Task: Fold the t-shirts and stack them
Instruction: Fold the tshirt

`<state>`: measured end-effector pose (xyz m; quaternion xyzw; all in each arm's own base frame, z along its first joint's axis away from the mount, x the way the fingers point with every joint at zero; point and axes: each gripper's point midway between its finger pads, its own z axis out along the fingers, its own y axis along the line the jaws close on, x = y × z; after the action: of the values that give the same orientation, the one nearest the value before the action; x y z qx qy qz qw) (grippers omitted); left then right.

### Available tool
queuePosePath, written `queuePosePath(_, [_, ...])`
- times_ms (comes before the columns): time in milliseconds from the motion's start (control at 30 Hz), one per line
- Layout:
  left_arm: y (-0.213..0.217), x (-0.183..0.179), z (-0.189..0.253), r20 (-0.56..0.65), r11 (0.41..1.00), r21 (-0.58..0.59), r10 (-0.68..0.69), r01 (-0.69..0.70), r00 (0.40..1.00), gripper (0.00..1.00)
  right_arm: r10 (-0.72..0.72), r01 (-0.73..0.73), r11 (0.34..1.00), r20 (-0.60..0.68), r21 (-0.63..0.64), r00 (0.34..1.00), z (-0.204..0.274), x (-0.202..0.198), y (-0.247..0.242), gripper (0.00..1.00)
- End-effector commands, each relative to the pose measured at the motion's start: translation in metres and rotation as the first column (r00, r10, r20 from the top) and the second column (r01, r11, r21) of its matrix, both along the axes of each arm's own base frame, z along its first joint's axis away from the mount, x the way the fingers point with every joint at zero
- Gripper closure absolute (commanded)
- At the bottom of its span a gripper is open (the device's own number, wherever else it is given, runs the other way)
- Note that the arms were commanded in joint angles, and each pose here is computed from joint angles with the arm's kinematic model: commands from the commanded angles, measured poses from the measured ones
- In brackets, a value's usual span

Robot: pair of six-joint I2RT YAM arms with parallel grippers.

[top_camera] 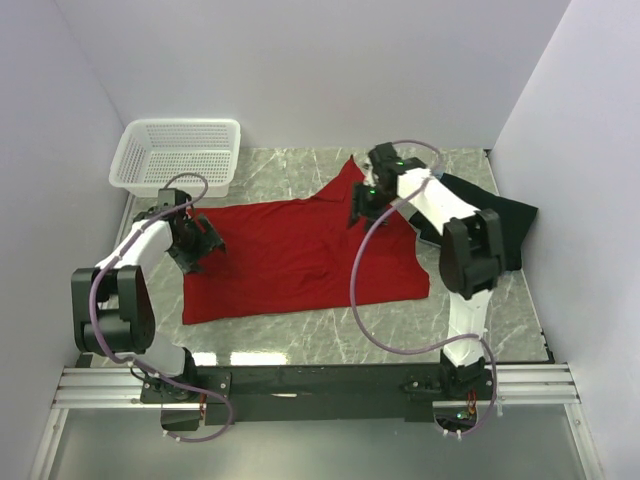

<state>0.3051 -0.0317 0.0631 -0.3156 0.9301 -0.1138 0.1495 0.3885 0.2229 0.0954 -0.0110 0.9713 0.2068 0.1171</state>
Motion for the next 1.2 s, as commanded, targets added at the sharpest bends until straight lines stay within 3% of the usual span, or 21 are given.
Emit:
queuePosePath(0, [-0.01,0.011,0.001,0.053,0.999,-0.052,-0.006,0.009,0.999,0.21,-0.022,0.024,0.999,0.036,-0.038,0.999,0.004,-0.008,-0.03,0.43])
queuePosePath(167, [-0.029,-0.003,-0.033,-0.01,0.987,-0.162,-0.018,0.016,1.0,0.2,-0.048,0.045,0.995,-0.034,-0.09,0.998,-0.036,-0.034,-0.051,0.43])
queuePosePath(333, [-0.016,-0.023,-0.057,-0.094,0.992,-0.127,0.01,-0.022,0.996,0.19,-0.095,0.084,0.989,-0.083,-0.126,0.992,-0.062,-0.045,-0.065,0.44])
queuePosePath(567, [0.017,-0.047,-0.06,-0.111,0.99,-0.081,0.107,-0.116,0.988,0.17,-0.133,0.099,0.975,-0.167,-0.201,0.977,-0.083,-0.066,-0.079,0.46])
queuePosePath(833, [0.025,-0.053,-0.049,-0.094,0.991,-0.037,0.125,-0.129,0.988,0.17,-0.205,0.123,0.952,-0.281,-0.281,0.937,-0.097,-0.114,-0.097,0.48])
queuePosePath(1167, [0.029,-0.066,-0.05,-0.164,0.985,-0.033,0.161,-0.168,0.973,0.14,-0.208,0.092,0.947,-0.366,-0.309,0.907,-0.099,-0.174,-0.096,0.5])
